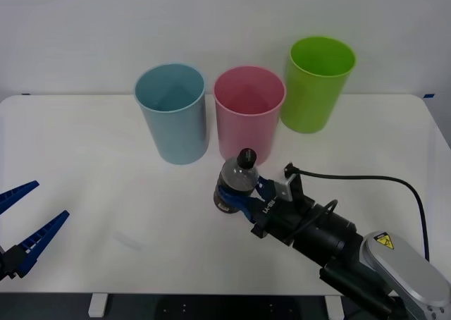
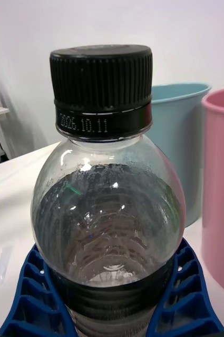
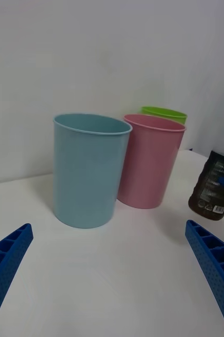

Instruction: Grasp the object on the table and drop it into the matching bin: aluminum can to the light blue bin, PET bottle to the pink bin.

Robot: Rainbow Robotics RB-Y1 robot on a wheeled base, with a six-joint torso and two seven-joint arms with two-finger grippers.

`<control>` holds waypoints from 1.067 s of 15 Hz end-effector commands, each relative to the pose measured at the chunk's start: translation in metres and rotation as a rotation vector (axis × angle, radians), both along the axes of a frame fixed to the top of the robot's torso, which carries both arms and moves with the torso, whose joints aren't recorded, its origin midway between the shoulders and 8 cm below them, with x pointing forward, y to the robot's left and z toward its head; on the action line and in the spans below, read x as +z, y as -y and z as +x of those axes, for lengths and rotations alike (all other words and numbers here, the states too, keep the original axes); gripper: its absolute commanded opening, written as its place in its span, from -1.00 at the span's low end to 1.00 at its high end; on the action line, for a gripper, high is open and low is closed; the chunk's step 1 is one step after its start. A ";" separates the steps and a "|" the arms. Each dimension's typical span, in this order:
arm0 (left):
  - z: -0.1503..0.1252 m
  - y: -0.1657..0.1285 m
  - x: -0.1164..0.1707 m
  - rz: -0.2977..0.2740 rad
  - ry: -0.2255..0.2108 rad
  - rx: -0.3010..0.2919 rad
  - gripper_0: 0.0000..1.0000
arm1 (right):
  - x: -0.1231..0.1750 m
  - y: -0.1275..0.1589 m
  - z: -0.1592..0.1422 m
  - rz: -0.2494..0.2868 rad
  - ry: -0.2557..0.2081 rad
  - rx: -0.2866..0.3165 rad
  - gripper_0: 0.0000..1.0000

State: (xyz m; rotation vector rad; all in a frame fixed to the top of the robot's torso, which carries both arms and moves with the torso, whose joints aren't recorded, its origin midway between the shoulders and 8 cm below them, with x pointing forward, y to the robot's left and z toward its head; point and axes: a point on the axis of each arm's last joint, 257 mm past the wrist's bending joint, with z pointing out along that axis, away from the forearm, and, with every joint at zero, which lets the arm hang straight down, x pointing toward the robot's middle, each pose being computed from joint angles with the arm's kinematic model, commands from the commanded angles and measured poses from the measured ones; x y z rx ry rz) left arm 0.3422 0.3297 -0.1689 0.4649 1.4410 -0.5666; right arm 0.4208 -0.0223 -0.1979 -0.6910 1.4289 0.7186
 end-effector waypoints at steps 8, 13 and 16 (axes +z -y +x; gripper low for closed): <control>0.000 0.000 0.000 0.000 0.000 0.000 1.00 | 0.095 0.050 -0.009 0.126 0.022 -0.015 -1.00; 0.000 0.000 0.000 0.000 0.000 0.000 1.00 | 0.145 0.056 -0.014 0.149 0.092 0.008 -1.00; 0.000 0.000 0.000 0.000 0.000 0.000 1.00 | 0.170 0.054 -0.012 0.167 0.094 0.045 -1.00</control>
